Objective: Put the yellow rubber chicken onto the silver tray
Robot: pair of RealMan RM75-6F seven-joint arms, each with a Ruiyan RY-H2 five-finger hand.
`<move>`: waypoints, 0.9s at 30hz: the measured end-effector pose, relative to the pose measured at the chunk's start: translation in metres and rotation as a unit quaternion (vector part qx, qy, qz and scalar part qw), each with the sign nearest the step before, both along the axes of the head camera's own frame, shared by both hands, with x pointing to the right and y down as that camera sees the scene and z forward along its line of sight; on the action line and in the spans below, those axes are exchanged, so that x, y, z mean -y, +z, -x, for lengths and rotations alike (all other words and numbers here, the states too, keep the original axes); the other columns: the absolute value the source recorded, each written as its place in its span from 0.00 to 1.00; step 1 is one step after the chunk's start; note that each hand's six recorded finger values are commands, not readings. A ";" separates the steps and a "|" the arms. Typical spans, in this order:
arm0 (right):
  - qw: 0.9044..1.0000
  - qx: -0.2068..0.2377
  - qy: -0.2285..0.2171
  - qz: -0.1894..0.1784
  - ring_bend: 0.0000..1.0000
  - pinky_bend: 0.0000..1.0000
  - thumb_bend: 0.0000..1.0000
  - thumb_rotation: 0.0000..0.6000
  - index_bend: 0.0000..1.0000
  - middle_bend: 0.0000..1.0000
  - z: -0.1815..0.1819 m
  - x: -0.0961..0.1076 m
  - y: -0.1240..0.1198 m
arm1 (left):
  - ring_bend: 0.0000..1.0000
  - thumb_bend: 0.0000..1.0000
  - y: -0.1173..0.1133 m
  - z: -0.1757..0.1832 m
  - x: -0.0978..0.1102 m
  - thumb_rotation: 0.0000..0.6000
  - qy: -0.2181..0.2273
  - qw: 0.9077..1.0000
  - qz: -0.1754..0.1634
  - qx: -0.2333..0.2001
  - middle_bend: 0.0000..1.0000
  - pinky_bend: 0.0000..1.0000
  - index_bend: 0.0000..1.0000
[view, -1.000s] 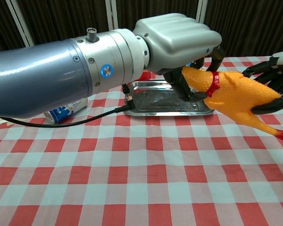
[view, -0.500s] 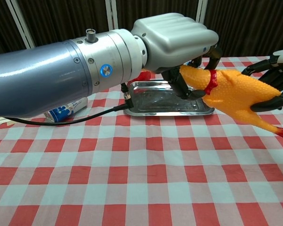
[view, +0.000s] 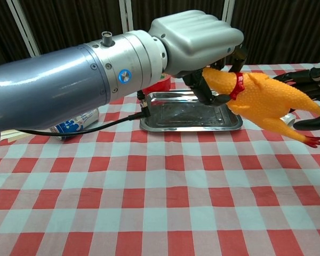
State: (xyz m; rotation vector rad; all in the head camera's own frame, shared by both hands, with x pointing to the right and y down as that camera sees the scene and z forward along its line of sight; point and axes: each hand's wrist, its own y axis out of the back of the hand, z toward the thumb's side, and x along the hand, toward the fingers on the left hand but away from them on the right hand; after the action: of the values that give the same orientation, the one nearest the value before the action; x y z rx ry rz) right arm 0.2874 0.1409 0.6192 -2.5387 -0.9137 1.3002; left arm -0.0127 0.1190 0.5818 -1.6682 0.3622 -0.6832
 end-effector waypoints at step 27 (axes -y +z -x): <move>0.999 0.000 0.031 -0.024 0.97 0.92 0.90 1.00 1.00 0.89 0.000 0.013 0.007 | 0.65 0.71 -0.001 -0.008 -0.011 1.00 0.003 1.000 0.027 -0.016 0.72 0.67 0.63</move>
State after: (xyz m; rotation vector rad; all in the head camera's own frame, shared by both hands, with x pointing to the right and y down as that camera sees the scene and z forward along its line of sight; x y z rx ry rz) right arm 0.2875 0.1279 0.6257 -2.4938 -1.0183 1.2788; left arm -0.0046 0.1305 0.5810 -1.7314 0.3633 -0.6669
